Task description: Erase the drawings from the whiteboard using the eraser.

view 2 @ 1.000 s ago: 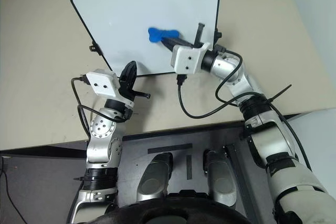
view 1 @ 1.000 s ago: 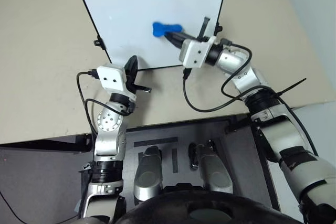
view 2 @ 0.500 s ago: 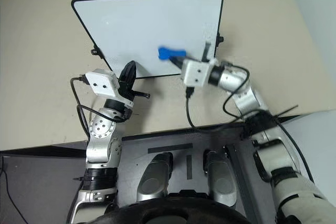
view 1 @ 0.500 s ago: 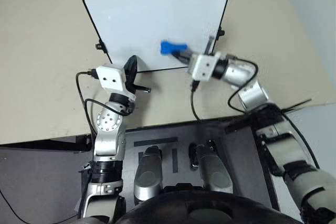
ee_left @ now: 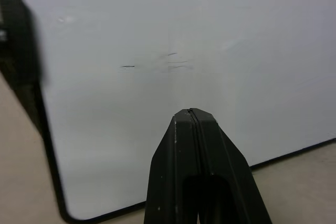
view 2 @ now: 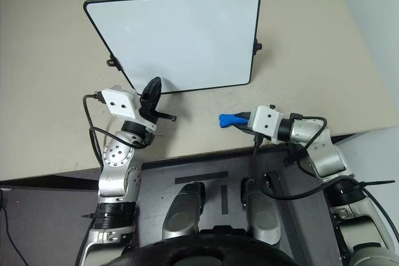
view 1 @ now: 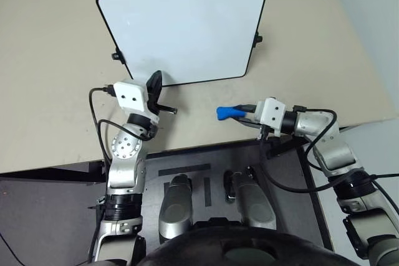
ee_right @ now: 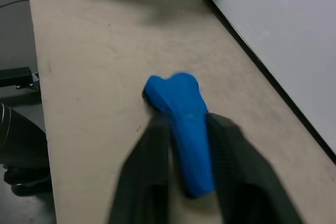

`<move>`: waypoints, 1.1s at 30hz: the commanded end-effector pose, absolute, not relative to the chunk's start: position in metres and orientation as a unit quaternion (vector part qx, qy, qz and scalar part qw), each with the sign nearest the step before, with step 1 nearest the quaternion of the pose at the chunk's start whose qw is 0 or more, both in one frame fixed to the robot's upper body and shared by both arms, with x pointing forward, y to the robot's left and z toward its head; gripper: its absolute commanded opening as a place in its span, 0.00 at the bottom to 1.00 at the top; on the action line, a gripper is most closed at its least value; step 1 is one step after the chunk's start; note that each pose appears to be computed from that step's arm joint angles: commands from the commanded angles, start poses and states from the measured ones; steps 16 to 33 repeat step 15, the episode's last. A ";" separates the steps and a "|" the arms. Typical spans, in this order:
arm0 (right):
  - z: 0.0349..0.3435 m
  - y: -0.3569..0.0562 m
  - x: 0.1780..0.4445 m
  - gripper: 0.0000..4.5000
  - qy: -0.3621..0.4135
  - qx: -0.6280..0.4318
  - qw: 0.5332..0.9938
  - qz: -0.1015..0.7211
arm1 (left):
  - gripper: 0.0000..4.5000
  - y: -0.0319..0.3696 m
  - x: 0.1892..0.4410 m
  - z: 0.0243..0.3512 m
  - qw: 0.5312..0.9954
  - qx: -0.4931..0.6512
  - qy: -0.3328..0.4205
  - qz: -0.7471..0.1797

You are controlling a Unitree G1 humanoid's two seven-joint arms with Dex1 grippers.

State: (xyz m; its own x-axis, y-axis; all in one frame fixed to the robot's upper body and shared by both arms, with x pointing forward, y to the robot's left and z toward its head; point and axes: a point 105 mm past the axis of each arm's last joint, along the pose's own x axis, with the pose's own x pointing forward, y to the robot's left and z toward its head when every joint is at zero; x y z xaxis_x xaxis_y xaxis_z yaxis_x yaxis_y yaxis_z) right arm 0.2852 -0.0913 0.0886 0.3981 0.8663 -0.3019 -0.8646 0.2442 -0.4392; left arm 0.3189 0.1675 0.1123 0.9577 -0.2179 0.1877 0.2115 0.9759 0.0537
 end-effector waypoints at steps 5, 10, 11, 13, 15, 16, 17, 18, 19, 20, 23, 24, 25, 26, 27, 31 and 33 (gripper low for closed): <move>0.128 -0.092 0.289 0.83 -0.068 -0.252 0.811 0.523 | 0.00 0.164 0.315 0.129 0.986 0.023 -0.121 -0.116; 0.134 -0.096 0.291 0.90 -0.076 -0.222 0.833 0.501 | 0.00 0.170 0.311 0.130 0.987 0.028 -0.116 -0.112; 0.135 -0.097 0.291 0.90 -0.077 -0.216 0.837 0.497 | 0.00 0.171 0.311 0.130 0.987 0.030 -0.115 -0.113; 0.136 -0.098 0.291 0.90 -0.078 -0.205 0.844 0.489 | 0.00 0.171 0.311 0.131 0.986 0.033 -0.112 -0.116; 0.135 -0.100 0.293 0.90 -0.076 -0.200 0.851 0.480 | 0.00 0.170 0.312 0.132 0.986 0.035 -0.111 -0.121; 0.135 -0.100 0.293 0.90 -0.076 -0.200 0.851 0.480 | 0.00 0.170 0.312 0.132 0.986 0.035 -0.111 -0.121; 0.135 -0.100 0.293 0.90 -0.076 -0.200 0.851 0.480 | 0.00 0.170 0.312 0.132 0.986 0.035 -0.111 -0.121; 0.135 -0.100 0.293 0.90 -0.076 -0.200 0.851 0.480 | 0.00 0.170 0.312 0.132 0.986 0.035 -0.111 -0.121; 0.135 -0.100 0.293 0.90 -0.076 -0.200 0.851 0.480 | 0.00 0.170 0.312 0.132 0.986 0.035 -0.111 -0.121; 0.135 -0.100 0.293 0.90 -0.076 -0.200 0.851 0.480 | 0.00 0.170 0.312 0.132 0.986 0.035 -0.111 -0.121; 0.135 -0.100 0.293 0.90 -0.076 -0.200 0.851 0.480 | 0.00 0.170 0.312 0.132 0.986 0.035 -0.111 -0.121; 0.135 -0.100 0.293 0.90 -0.076 -0.200 0.851 0.480 | 0.00 0.170 0.312 0.132 0.986 0.035 -0.111 -0.121; 0.135 -0.100 0.293 0.90 -0.076 -0.200 0.851 0.480 | 0.00 0.170 0.312 0.132 0.986 0.035 -0.111 -0.121; 0.135 -0.100 0.293 0.90 -0.076 -0.200 0.851 0.480 | 0.00 0.170 0.312 0.132 0.986 0.035 -0.111 -0.121; 0.135 -0.100 0.293 0.90 -0.076 -0.200 0.851 0.480 | 0.00 0.170 0.312 0.132 0.986 0.035 -0.111 -0.121; 0.135 -0.100 0.293 0.90 -0.076 -0.200 0.851 0.480 | 0.00 0.170 0.312 0.132 0.986 0.035 -0.111 -0.121; 0.135 -0.100 0.293 0.90 -0.076 -0.200 0.851 0.480 | 0.00 0.170 0.312 0.132 0.986 0.035 -0.111 -0.121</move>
